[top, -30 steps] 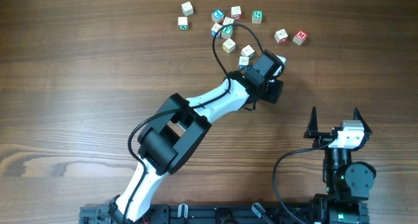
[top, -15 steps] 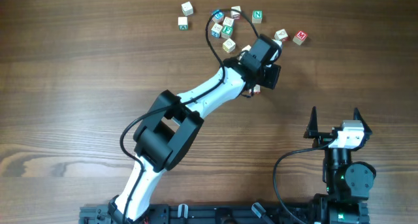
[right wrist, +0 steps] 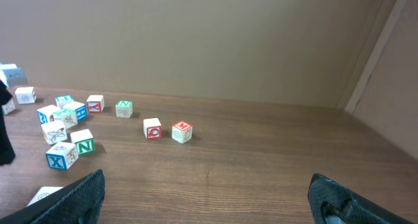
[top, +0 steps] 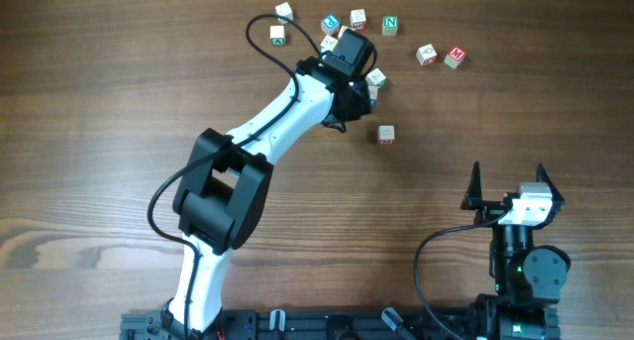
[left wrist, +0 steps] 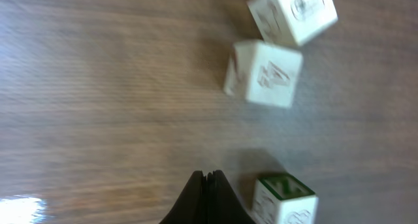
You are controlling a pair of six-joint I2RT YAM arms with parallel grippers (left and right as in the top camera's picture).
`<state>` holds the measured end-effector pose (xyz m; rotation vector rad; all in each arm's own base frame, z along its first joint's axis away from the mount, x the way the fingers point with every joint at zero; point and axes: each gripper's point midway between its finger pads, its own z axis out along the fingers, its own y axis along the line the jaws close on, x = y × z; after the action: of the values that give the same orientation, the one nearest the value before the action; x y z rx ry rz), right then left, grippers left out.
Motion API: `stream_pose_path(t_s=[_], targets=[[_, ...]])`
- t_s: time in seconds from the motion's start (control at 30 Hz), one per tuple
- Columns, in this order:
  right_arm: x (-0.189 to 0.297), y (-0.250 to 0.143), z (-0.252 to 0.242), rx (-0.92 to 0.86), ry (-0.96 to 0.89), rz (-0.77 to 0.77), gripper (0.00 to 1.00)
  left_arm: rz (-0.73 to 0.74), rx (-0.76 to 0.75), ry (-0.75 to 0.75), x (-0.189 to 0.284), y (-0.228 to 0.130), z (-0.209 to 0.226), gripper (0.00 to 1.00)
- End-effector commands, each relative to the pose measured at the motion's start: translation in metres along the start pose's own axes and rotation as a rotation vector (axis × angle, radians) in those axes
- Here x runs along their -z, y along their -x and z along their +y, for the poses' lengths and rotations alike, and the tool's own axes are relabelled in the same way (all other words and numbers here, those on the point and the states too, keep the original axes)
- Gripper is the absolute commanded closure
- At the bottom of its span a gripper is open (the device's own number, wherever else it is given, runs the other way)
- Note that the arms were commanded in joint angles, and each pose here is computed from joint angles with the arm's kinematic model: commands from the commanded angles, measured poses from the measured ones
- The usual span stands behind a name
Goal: Form a horizontal line
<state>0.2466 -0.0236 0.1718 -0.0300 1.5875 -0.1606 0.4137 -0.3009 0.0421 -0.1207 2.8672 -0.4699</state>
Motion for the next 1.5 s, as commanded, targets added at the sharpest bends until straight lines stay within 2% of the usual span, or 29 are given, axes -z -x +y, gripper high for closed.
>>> stream_pose_path(t_s=[0.0,0.27,0.5,1.2,1.3,1.4,1.47], targets=[[0.000,0.001,0.001,0.009,0.009,-0.007,0.00,0.139,0.072,-0.061,-0.024,-0.029,-0.008,0.96],[0.000,0.001,0.001,0.009,0.008,-0.007,0.00,0.223,0.071,-0.072,-0.043,-0.050,-0.009,0.96],[0.000,0.001,0.001,0.009,0.008,-0.006,0.00,0.186,-0.007,-0.132,-0.047,-0.058,-0.042,0.96],[0.000,0.001,0.001,0.009,0.008,-0.006,0.00,0.180,-0.033,-0.142,-0.048,-0.065,-0.053,0.96],[0.000,0.001,0.001,0.009,0.008,-0.007,0.00,0.202,-0.017,-0.109,-0.045,-0.067,-0.042,0.96],[0.000,0.001,0.001,0.009,0.008,-0.007,0.00,0.155,0.012,0.086,-0.024,-0.056,0.002,0.96],[0.000,0.001,0.001,0.009,0.008,-0.007,0.00,0.112,-0.028,0.150,0.002,-0.048,0.013,0.96]])
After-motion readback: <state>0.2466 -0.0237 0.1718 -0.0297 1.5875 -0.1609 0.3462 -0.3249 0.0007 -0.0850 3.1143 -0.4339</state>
